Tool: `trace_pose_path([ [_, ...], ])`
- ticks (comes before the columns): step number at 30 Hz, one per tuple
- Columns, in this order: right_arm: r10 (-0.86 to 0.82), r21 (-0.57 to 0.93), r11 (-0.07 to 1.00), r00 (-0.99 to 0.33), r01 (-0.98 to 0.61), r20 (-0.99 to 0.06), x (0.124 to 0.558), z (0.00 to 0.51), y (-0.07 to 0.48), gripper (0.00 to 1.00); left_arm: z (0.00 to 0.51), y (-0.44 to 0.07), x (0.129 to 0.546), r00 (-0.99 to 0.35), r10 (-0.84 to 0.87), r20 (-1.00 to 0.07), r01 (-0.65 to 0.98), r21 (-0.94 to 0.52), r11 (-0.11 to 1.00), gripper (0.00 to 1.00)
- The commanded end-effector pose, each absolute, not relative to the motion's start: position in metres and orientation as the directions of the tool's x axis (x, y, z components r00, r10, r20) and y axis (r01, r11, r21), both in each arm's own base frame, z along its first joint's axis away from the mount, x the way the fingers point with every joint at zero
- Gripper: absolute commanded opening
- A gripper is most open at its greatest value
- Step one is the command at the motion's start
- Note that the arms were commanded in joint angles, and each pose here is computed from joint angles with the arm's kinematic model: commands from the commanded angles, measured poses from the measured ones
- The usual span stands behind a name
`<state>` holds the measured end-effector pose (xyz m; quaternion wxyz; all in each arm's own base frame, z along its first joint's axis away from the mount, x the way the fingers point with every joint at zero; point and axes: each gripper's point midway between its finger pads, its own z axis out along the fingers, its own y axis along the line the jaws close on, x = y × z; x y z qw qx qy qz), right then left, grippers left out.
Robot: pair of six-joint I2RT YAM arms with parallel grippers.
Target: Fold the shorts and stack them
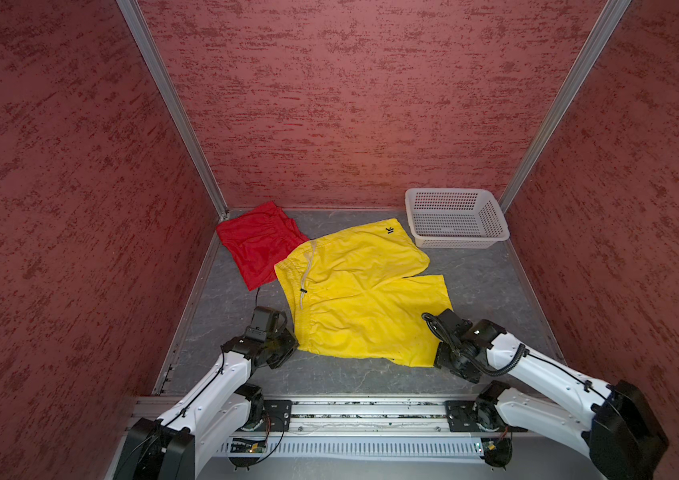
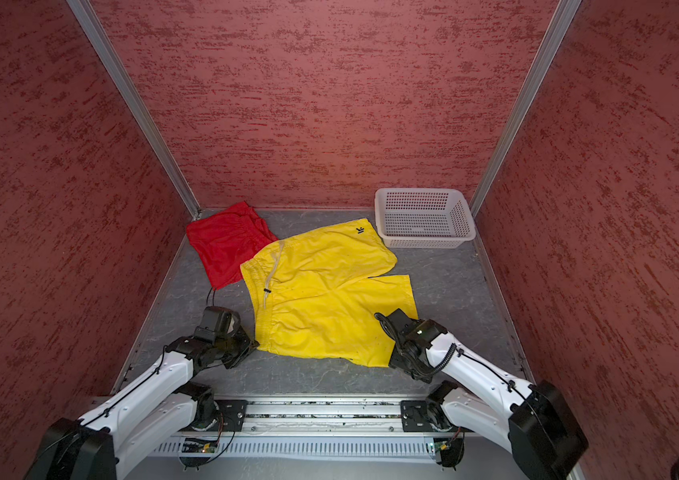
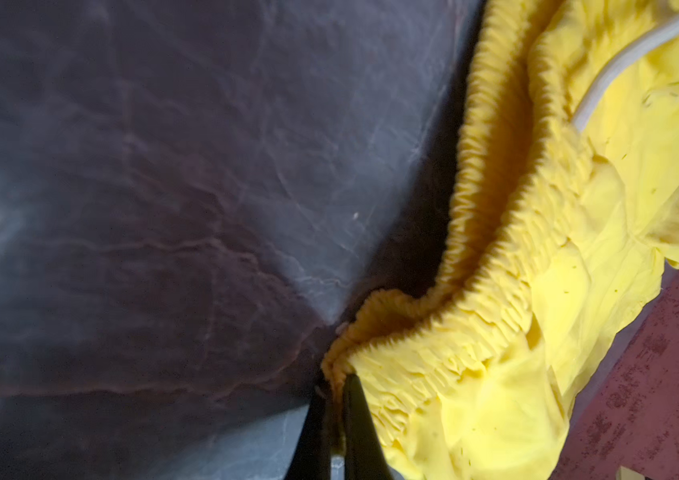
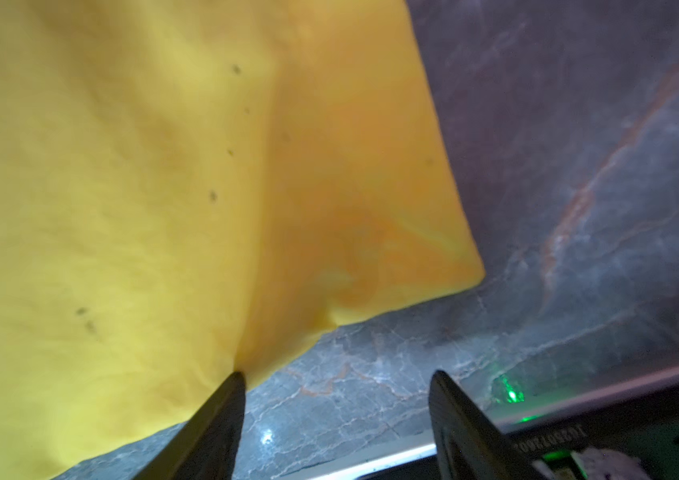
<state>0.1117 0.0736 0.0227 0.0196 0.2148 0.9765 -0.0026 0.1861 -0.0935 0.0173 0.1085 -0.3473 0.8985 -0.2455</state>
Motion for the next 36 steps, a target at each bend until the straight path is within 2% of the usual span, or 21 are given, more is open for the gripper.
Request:
trace_pose_path([
  [1,0.471,-0.007,0.882,-0.881,0.471,-0.051,0.114,0.02,0.073,0.72,0.019,-0.089,0.193,-0.744,-0.666,-0.05,-0.561,-0.494,0.664,0.0],
  [14,0.497,-0.028,0.861,-0.85,0.509,-0.176,0.136,0.014,0.063,0.71,0.033,-0.08,0.191,-0.763,-0.646,-0.022,-0.562,-0.472,0.68,0.0],
  [17,0.506,0.035,0.858,-0.833,0.512,-0.223,0.149,0.03,0.068,0.66,0.033,-0.078,0.191,-0.763,-0.646,-0.009,-0.567,-0.47,0.677,0.0],
  [20,0.495,0.016,0.86,-0.826,0.51,-0.269,0.153,0.043,0.061,0.66,0.032,-0.077,0.192,-0.762,-0.648,0.0,-0.571,-0.473,0.672,0.0],
  [26,0.519,0.03,0.851,-0.834,0.524,-0.188,0.143,0.015,0.07,0.6,0.031,-0.078,0.192,-0.762,-0.648,0.017,-0.576,-0.476,0.665,0.0],
  [33,0.369,-0.061,0.924,-0.924,0.376,-0.102,0.146,0.006,0.082,0.62,0.034,-0.076,0.196,-0.759,-0.651,0.018,-0.578,-0.478,0.661,0.0],
  [34,0.349,-0.078,0.931,-0.932,0.356,-0.098,0.148,0.004,0.082,0.57,0.034,-0.077,0.196,-0.759,-0.651,0.018,-0.578,-0.479,0.661,0.0],
  [36,0.328,-0.077,0.938,-0.937,0.338,-0.118,0.157,0.005,0.086,0.3,0.034,-0.077,0.196,-0.757,-0.653,0.02,-0.58,-0.48,0.658,0.0],
])
